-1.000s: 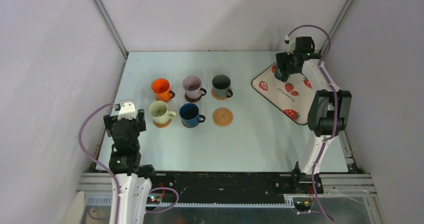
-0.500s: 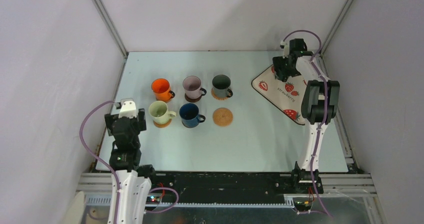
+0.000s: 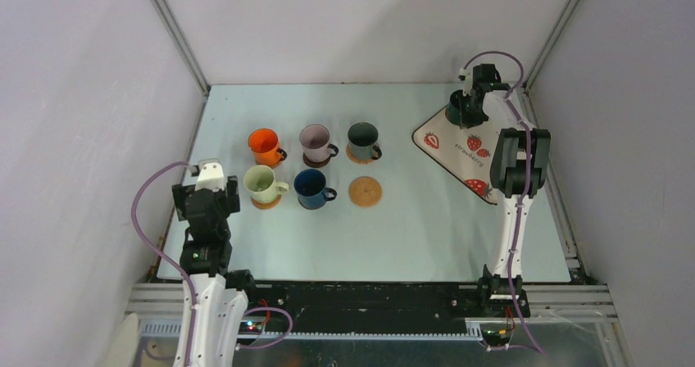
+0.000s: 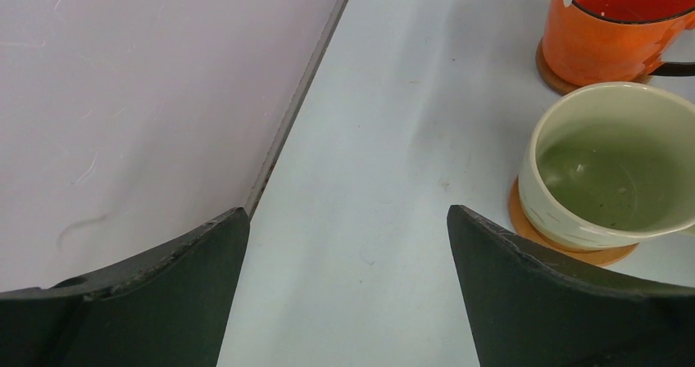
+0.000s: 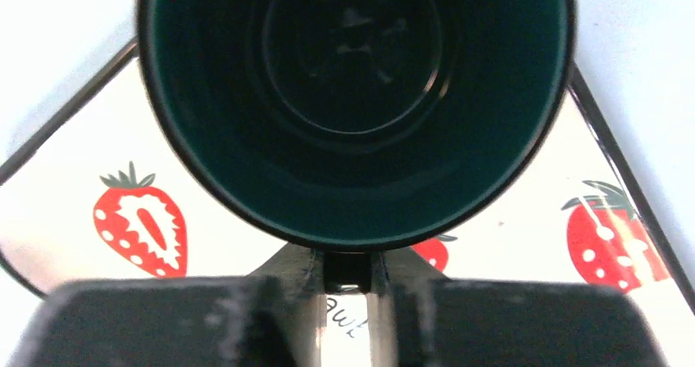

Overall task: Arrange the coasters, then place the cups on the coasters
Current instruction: Pick up the cup from the tray.

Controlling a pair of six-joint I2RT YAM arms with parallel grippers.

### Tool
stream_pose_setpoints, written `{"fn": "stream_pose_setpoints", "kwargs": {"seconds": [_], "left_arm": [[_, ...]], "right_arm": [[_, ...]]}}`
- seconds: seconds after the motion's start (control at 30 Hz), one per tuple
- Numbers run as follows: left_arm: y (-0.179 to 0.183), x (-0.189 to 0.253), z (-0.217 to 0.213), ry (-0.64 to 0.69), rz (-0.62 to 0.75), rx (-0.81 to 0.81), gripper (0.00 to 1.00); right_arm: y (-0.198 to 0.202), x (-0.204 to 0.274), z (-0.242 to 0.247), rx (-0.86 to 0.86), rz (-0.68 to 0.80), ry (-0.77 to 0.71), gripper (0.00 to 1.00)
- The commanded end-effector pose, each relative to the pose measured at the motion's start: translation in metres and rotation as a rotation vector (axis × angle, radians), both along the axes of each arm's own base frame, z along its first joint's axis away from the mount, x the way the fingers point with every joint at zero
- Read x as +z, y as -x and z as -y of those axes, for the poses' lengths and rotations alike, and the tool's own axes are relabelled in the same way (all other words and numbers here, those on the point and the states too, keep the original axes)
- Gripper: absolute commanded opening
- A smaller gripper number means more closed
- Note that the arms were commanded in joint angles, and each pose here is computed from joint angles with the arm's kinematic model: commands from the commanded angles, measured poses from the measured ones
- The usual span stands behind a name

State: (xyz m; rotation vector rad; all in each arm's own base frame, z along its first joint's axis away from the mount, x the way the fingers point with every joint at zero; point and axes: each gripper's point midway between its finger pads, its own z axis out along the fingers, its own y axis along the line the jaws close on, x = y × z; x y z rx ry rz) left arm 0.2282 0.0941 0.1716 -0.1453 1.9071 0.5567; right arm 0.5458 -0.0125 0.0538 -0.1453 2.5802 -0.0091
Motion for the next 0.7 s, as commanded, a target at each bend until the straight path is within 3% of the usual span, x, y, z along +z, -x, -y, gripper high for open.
{"fn": "stream_pose_setpoints", "kwargs": {"seconds": [0.0,0.13,0.27,0.33,0.47,0.67], "left_arm": [[-0.003,0.014,-0.006,-0.021,0.042,0.024,0.98],[-0.001,0.015,-0.005,-0.019,0.051,0.020,0.98],[0.000,0.019,-0.003,-0.017,0.065,0.013,0.98],[0.001,0.019,-0.002,-0.015,0.067,0.009,0.98],[0.002,0.021,0.000,-0.010,0.075,-0.003,0.98],[0.003,0.023,0.002,-0.003,0.082,-0.011,0.98]], "right_arm": [[-0.010,0.015,0.002,0.005,0.048,0.065,0.00],[-0.002,0.045,-0.011,0.075,0.115,0.122,0.00],[0.020,0.111,-0.030,0.145,0.246,0.123,0.00],[0.042,0.173,-0.046,0.187,0.365,0.090,0.00],[0.099,0.227,-0.090,0.320,0.484,0.042,0.00],[0.193,0.241,-0.175,0.624,0.591,-0.020,0.00]]}}
